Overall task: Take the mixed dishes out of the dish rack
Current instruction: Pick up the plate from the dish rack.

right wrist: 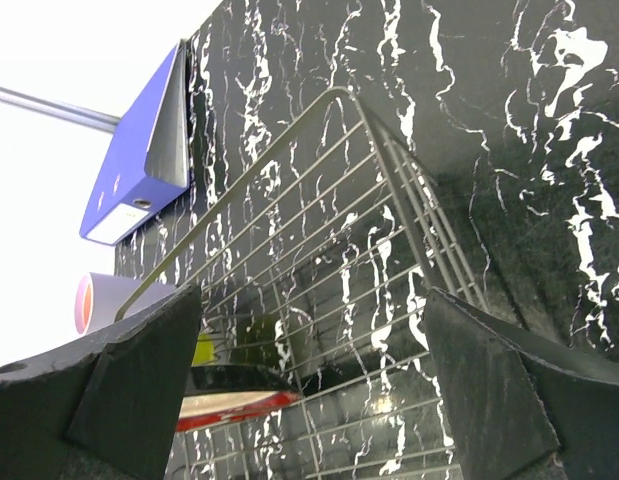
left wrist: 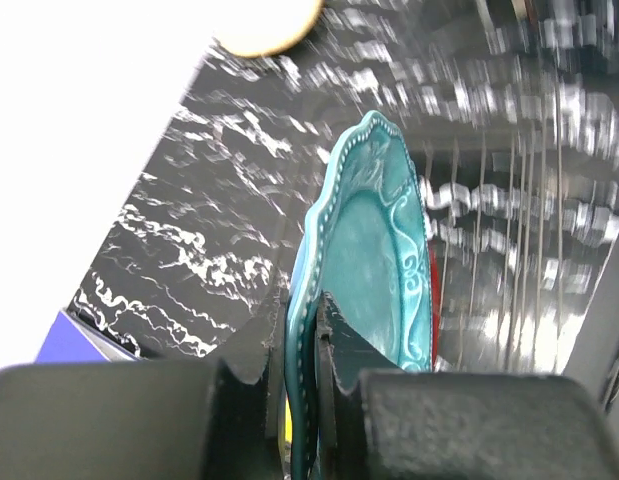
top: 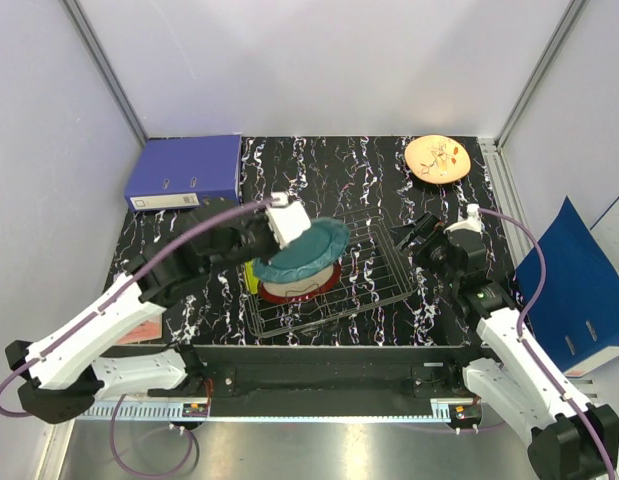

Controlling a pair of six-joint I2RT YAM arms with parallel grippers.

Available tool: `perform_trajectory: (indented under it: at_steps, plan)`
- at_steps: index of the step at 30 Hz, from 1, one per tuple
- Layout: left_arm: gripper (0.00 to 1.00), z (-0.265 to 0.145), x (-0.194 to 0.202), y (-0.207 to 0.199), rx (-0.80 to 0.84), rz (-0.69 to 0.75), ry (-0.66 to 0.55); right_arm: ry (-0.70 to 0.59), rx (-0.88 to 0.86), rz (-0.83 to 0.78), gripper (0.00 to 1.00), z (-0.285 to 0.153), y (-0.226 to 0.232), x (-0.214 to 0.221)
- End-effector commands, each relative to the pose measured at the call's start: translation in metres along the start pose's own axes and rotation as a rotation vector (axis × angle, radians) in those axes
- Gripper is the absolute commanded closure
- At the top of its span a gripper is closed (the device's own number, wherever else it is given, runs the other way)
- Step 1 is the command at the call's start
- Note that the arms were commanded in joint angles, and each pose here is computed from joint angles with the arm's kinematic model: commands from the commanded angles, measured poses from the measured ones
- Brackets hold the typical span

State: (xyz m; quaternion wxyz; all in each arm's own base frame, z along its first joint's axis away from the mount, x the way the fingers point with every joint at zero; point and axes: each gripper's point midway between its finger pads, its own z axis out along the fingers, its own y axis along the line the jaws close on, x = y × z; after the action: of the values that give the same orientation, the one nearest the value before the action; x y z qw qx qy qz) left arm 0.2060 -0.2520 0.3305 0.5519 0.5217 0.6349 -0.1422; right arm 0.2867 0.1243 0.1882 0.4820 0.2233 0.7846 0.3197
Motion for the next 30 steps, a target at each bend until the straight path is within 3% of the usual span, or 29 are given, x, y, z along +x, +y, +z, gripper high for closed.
perform_trajectory:
  at_steps: [1, 5, 7, 8, 9, 10, 12, 13, 15, 16, 22, 30]
  plan:
    - [1.00, -0.047, -0.111, 0.071, -0.266, -0.271, -0.324, -0.020, -0.094, 0.002, 0.00, -0.019, 0.043, -0.025]
    - [1.00, -0.043, -0.135, 0.097, -0.321, -0.541, -0.335, -0.050, -0.123, -0.009, 0.00, -0.039, 0.062, -0.042]
    - [1.00, -0.037, -0.146, 0.099, -0.245, -0.641, -0.380, -0.056, -0.144, -0.016, 0.00, -0.048, 0.072, -0.049]
    - [1.00, -0.032, -0.139, 0.111, -0.240, -0.761, -0.396, -0.061, -0.164, -0.017, 0.01, -0.054, 0.076, -0.051]
    - [1.00, -0.032, -0.156, 0.107, -0.135, -0.785, -0.475, -0.066, -0.184, -0.019, 0.00, -0.060, 0.083, -0.054]
    - [1.00, -0.020, -0.146, 0.104, -0.086, -0.900, -0.477, -0.070, -0.197, -0.019, 0.00, -0.064, 0.085, -0.055]
    - [1.00, -0.027, -0.151, 0.122, -0.025, -0.954, -0.592, -0.082, -0.235, -0.021, 0.01, -0.076, 0.093, -0.058]
    - [1.00, -0.019, -0.131, 0.132, -0.024, -1.071, -0.588, -0.098, -0.259, -0.018, 0.01, -0.084, 0.098, -0.061]
    - [1.00, -0.024, -0.139, 0.138, 0.058, -1.090, -0.693, -0.104, -0.289, -0.021, 0.00, -0.093, 0.103, -0.062]
    - [1.00, -0.013, -0.121, 0.140, 0.081, -1.182, -0.681, -0.119, -0.309, -0.023, 0.00, -0.101, 0.106, -0.065]
    - [1.00, -0.007, -0.125, 0.124, 0.345, -1.256, -0.811, -0.095, -0.369, 0.001, 0.00, -0.106, 0.116, -0.060]
    - [1.00, 0.007, -0.111, 0.115, 0.281, -1.254, -0.720, -0.066, -0.482, 0.051, 0.01, -0.097, 0.147, -0.066]
